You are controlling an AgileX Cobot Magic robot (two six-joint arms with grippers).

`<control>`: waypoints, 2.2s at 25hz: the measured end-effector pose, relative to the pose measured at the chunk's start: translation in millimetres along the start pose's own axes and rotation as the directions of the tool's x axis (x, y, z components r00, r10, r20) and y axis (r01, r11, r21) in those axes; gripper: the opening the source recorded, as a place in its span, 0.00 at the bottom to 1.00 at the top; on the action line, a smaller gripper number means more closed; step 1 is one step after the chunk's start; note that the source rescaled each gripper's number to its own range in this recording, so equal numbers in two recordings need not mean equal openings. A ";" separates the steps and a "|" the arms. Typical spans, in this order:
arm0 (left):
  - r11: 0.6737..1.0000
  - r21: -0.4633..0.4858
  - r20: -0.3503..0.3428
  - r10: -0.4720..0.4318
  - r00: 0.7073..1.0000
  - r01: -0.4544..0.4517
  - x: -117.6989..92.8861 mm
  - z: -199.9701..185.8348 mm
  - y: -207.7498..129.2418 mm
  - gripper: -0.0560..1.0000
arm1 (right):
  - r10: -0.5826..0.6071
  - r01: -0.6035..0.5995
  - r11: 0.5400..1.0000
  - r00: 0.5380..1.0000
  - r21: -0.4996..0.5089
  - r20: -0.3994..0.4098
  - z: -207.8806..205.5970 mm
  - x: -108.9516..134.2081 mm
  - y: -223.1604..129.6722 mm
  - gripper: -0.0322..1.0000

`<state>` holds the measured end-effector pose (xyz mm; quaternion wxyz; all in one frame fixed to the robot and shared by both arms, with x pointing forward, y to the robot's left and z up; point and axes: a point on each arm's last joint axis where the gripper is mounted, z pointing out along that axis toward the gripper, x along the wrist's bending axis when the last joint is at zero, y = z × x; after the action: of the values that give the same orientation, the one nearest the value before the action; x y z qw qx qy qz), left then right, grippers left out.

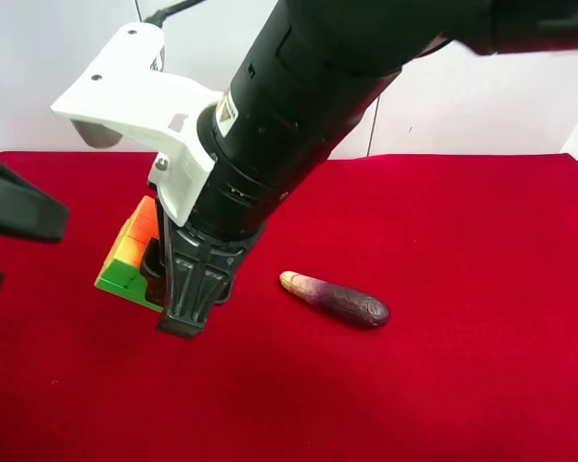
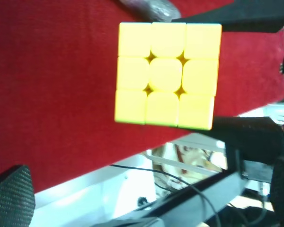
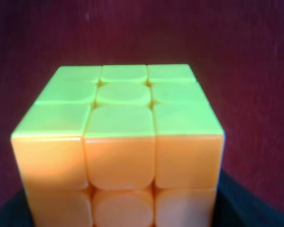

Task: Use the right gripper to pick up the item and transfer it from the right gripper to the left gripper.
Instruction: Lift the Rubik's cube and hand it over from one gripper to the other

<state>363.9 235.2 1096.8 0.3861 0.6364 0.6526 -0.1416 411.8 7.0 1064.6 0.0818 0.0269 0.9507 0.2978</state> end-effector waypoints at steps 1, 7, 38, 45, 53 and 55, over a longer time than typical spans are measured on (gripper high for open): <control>1.000 0.007 0.009 0.000 1.000 0.000 0.1 1.8 1.7 1.00 | 0.001 -0.001 1.000 1.000 -0.006 -0.002 -1.4 0.4 0.5 0.03; 0.999 0.037 0.070 -0.014 0.997 0.011 -0.3 10.7 10.7 1.00 | -0.005 0.005 1.000 1.000 -0.018 -0.006 -4.5 1.3 1.7 0.03; 0.973 0.224 0.088 0.035 0.995 -0.054 3.9 58.8 25.8 1.00 | -0.029 0.028 0.999 0.999 -0.030 -0.038 -4.3 4.4 2.5 0.03; 0.985 0.171 0.089 0.021 0.996 -0.036 4.1 65.5 33.3 0.93 | -0.006 0.004 0.997 1.000 -0.072 -0.030 -4.4 4.1 6.6 0.03; 0.987 0.156 0.110 0.026 0.994 -0.043 2.2 65.6 34.5 0.09 | -0.001 -0.002 0.997 0.999 -0.075 -0.034 -4.4 4.4 6.9 0.03; 0.987 0.154 0.109 0.024 0.994 -0.041 2.3 65.6 34.7 0.06 | -0.003 0.000 0.997 0.999 -0.074 -0.032 -4.4 4.3 6.8 0.03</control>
<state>418.0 197.7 1062.4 0.3718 0.6668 0.6074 -0.2196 406.8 10.5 1071.5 0.0674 0.0184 0.9403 0.3331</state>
